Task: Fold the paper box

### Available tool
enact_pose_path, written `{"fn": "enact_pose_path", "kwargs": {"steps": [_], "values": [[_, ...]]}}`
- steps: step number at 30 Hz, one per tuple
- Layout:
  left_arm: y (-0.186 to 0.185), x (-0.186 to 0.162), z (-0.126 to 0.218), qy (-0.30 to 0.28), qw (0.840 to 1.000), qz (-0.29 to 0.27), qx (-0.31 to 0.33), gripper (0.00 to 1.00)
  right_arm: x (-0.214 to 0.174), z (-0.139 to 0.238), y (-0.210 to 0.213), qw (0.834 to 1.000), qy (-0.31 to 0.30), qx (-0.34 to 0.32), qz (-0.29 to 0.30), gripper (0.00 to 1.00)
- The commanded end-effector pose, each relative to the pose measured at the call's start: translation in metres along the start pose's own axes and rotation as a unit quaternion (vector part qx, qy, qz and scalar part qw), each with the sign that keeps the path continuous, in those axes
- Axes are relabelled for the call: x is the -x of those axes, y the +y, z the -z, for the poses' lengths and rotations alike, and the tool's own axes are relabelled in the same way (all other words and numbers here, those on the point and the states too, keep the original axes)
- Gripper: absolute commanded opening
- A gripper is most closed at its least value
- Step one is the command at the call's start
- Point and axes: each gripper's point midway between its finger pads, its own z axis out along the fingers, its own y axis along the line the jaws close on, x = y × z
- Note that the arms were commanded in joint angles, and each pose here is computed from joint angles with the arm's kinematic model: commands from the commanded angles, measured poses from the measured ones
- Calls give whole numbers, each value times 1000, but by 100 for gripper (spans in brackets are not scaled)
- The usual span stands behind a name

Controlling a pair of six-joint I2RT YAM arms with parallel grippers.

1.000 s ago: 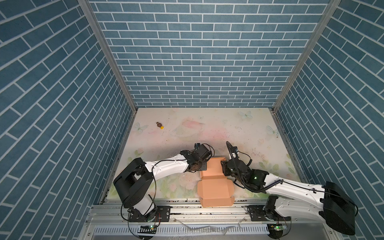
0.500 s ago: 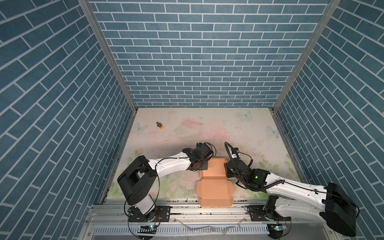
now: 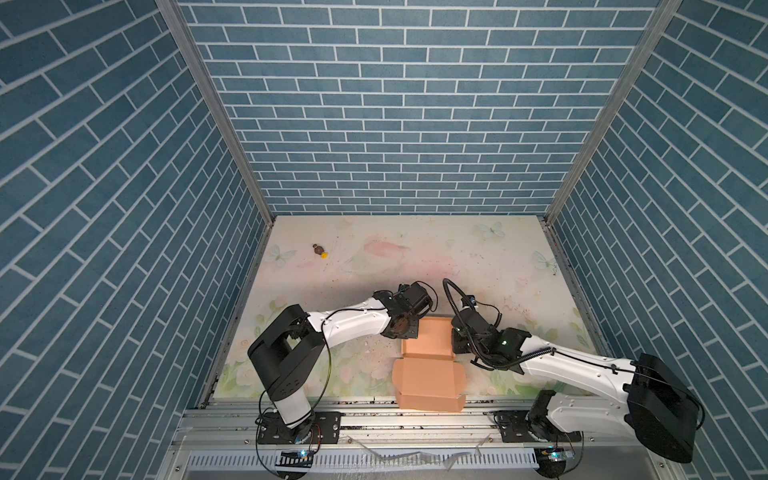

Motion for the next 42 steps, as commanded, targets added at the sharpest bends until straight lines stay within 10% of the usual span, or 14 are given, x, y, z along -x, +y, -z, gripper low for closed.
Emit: {"fn": "enact_pose_path", "kwargs": {"steps": [1, 12, 28, 42], "values": [[13, -11, -7, 21, 999, -6, 33, 0, -1, -3, 1, 1000, 7, -5, -17, 30], [13, -7, 1, -6, 1000, 9, 29, 23, -2, -11, 7, 1000, 18, -13, -14, 0], [-12, -19, 26, -56, 997, 9, -57, 55, 1, -11, 2, 999, 11, -29, -18, 0], [-9, -38, 30, -55, 998, 13, -27, 51, 2, -9, -1, 999, -4, -24, -23, 0]]}}
